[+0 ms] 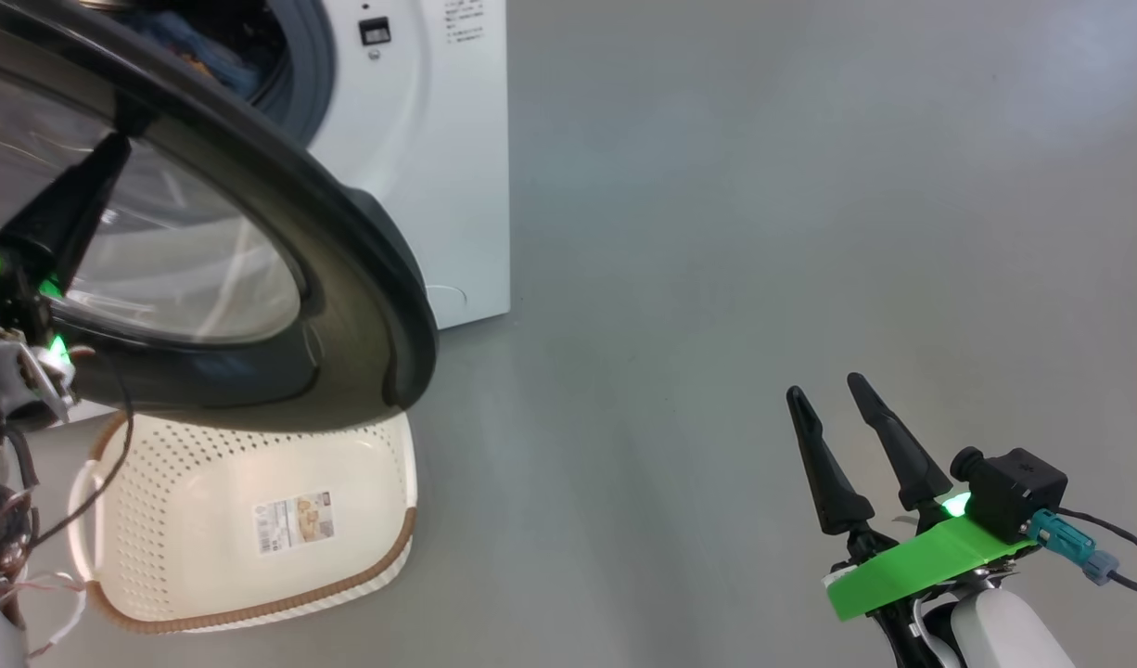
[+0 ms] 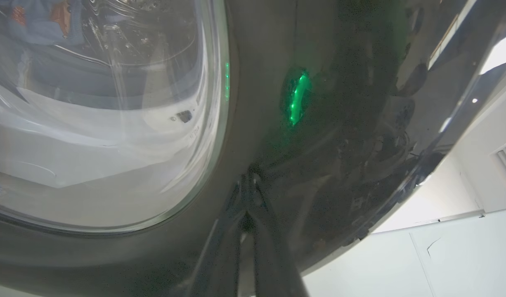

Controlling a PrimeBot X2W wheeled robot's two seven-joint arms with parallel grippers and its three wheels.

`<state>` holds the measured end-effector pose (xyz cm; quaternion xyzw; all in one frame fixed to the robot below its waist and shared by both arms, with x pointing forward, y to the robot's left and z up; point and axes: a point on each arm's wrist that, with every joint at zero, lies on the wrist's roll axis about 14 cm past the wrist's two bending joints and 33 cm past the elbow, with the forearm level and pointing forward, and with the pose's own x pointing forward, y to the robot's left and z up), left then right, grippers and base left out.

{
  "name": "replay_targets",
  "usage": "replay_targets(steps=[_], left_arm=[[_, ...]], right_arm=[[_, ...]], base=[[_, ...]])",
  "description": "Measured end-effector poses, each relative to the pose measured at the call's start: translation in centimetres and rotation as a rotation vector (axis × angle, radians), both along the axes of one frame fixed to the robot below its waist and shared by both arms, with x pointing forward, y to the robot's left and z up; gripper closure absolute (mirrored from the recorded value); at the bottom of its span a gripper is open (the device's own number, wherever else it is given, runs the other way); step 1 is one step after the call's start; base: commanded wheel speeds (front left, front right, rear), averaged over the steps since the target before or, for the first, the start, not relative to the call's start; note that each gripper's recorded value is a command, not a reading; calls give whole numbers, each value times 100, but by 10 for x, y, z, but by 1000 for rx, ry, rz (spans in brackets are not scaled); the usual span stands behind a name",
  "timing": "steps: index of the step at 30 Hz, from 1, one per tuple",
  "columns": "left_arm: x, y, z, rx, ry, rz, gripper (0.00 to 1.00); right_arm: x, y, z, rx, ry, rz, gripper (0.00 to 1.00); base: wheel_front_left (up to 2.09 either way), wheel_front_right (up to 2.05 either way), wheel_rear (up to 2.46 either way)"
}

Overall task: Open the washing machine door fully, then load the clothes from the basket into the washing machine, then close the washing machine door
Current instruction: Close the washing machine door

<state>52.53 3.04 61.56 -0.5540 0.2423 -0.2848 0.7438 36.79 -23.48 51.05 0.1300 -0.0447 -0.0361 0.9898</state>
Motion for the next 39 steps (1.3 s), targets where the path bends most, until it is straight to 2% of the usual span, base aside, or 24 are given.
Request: replay_targets(steps=[22,39], left_arm=[[60,-17,-19,2,-9,63,100],[61,-18,-19,5,-25,52,100]], right_arm=[[4,-19,-5,5,17,-77,0],[8,-15,-6,3,18,-65,0]], base=[[0,0,0],[0,0,0]])
